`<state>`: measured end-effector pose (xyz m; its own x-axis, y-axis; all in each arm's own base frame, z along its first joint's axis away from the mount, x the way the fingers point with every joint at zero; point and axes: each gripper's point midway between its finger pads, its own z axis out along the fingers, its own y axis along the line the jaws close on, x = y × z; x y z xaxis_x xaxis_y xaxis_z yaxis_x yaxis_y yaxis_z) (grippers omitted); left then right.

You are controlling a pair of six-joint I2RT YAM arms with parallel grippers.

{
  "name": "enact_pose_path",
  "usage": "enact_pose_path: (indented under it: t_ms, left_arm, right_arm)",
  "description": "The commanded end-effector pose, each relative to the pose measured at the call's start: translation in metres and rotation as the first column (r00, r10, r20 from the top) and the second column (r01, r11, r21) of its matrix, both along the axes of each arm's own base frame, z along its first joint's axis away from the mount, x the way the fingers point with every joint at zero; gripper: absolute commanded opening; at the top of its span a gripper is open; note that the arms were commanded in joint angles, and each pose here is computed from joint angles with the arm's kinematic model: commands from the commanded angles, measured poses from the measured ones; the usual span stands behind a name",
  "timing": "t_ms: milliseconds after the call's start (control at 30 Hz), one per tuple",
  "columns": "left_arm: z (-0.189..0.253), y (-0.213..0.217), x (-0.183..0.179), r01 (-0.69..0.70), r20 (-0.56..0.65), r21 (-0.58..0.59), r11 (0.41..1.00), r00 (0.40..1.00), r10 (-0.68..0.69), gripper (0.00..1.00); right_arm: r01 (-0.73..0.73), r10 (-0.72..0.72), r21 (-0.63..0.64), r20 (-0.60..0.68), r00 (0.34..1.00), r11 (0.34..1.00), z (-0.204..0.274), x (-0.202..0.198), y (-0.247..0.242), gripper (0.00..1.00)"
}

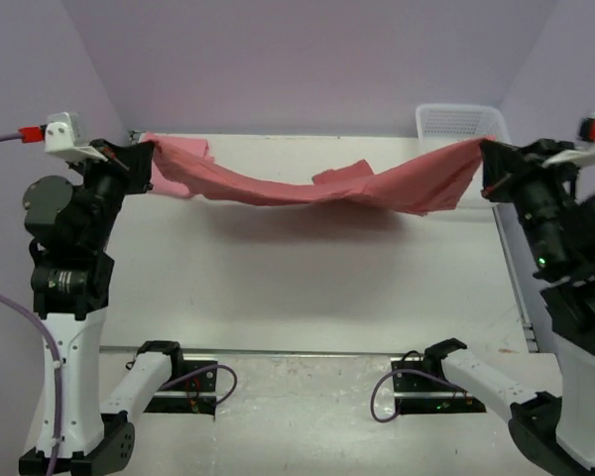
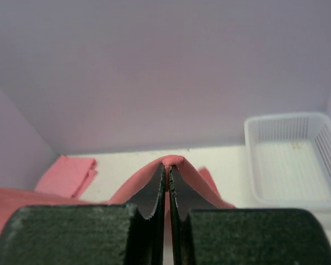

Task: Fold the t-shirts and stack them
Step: Flatten out the tshirt

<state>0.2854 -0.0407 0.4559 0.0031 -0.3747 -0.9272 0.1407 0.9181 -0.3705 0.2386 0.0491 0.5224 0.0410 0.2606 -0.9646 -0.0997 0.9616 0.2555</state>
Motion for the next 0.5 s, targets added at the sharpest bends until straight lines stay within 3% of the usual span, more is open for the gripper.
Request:
enact_pose_path:
  t_ms: [0,133,200,333,467]
  left_arm:
    - [0.079,-0.019,-0.045,0.106,0.233,0.087,0.991,0.965,-0.124,0.0]
    - [0.125,-0.023,-0.077,0.115,0.354,0.128,0.985,0.923,-0.154,0.0]
    - [0.128,-0.018,-0.065,0.09,0.341,0.128,0.988,0.931,-0.129,0.0]
    - [0.107,-0.012,-0.004,0.06,0.252,0.093,0.994,0.964,-0.082,0.0]
    - [0.055,-0.006,0.096,0.024,0.101,0.06,0.998,0.994,-0.03,0.0]
  right_arm:
    - [-0.086,0.09,-0.03,0.162,0.983,0.996,0.05,-0.057,-0.006,0.0]
    - [-0.166,0.175,-0.055,0.245,0.954,0.985,0.076,-0.084,0.001,0.0]
    - [-0.163,0.175,-0.066,0.279,0.944,0.984,0.089,-0.086,0.0,0.0]
    - [-0.077,0.103,-0.114,0.243,0.965,0.99,0.095,-0.027,0.006,0.0]
    - [0.023,0.017,-0.24,0.159,0.987,0.97,0.077,0.091,0.028,0.0]
